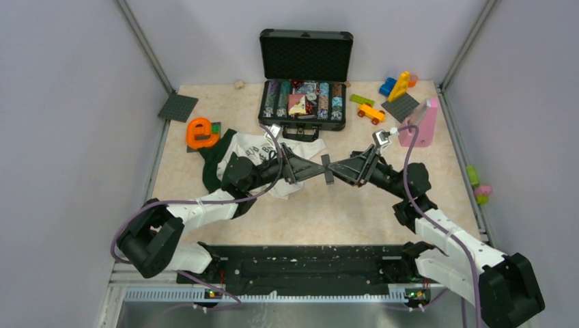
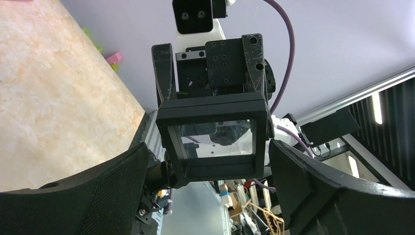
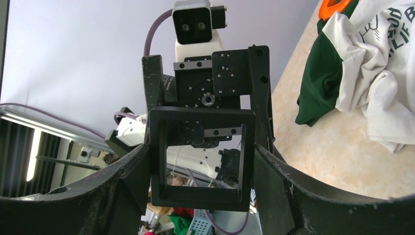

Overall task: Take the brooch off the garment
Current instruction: Open the brooch box.

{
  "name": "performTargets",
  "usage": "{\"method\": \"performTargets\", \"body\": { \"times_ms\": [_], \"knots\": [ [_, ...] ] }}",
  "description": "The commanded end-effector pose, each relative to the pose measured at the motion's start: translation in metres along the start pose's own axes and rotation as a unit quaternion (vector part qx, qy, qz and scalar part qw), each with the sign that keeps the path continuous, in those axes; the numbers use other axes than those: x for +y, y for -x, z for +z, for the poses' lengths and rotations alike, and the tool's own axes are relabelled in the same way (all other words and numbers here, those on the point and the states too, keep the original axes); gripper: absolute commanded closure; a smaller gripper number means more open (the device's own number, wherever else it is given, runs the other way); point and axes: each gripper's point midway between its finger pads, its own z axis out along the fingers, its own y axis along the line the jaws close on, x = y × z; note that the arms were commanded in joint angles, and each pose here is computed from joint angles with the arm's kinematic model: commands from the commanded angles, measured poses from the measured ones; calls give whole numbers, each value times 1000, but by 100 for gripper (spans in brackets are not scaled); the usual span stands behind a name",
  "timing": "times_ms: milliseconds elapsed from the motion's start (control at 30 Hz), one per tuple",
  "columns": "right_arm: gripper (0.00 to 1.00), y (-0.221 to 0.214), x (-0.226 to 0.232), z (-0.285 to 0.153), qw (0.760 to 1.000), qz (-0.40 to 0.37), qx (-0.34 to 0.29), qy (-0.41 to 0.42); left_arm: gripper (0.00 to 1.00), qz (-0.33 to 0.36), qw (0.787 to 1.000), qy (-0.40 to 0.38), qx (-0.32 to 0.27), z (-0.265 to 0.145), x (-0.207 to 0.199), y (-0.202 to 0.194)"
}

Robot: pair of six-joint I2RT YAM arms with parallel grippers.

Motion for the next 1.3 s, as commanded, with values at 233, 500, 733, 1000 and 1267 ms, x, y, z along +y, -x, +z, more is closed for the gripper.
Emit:
{"method": "performTargets", "body": {
  "times_ms": [233, 500, 733, 1000, 1267],
  "knots": [
    [39, -2, 19, 5, 999, -21, -1, 32, 6, 23, 999, -37, -15, 4, -20, 5],
    [39, -2, 18, 5, 999, -22, -3, 31, 50, 22, 999, -41, 3, 4, -19, -1],
    [39, -4, 26, 2, 999, -15, -3, 52, 58, 22, 999, -37, 1, 4, -16, -1],
    [39, 2, 28, 0, 999, -26, -13, 40, 57, 27, 999, -7, -15, -14, -1, 1],
    [39, 8, 18, -2, 999, -44, -25, -6, 53, 53, 997, 55, -25, -34, 17, 2]
  ]
}}
